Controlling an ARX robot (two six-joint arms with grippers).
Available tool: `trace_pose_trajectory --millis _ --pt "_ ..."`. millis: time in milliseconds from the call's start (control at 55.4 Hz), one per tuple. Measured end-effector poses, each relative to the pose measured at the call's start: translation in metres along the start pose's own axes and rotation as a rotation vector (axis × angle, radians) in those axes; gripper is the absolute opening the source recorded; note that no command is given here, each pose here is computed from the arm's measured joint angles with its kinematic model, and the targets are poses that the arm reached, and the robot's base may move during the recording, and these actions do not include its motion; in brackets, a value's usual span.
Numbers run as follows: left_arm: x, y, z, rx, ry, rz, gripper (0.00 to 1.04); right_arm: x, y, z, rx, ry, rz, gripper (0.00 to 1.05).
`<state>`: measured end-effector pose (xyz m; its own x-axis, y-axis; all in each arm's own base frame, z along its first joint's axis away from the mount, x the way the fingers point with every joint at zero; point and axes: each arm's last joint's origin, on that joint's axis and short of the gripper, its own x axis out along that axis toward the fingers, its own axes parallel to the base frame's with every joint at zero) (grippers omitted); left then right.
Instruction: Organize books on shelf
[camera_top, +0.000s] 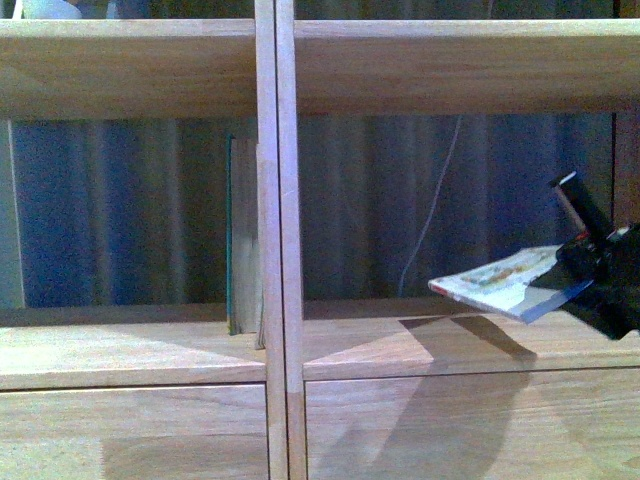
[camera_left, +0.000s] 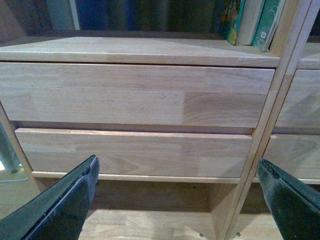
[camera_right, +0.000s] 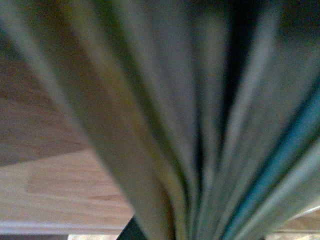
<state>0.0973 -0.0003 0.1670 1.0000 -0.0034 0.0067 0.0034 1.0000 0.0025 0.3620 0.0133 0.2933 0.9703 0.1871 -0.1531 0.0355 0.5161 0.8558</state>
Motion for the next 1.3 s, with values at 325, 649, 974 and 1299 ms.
trace_pose_trajectory --millis 325,649,974,1299 --pt "0.0 0.0 0.0 0.0 0.0 0.0 0.97 -0.069 0.03 0.012 -0.193 0.082 0.21 0.07" --pt "0.0 0.0 0.0 0.0 0.0 0.0 0.97 -0.107 0.061 -0.014 -0.305 0.16 0.393 0.07" --pt "0.027 -0.003 0.036 -0.434 -0.086 -0.429 0.97 -0.118 0.088 -0.048 -0.362 0.237 0.527 0.07" --pt "0.061 -0.01 0.071 -0.649 -0.099 -0.635 0.97 -0.116 0.098 -0.075 -0.38 0.297 0.575 0.07"
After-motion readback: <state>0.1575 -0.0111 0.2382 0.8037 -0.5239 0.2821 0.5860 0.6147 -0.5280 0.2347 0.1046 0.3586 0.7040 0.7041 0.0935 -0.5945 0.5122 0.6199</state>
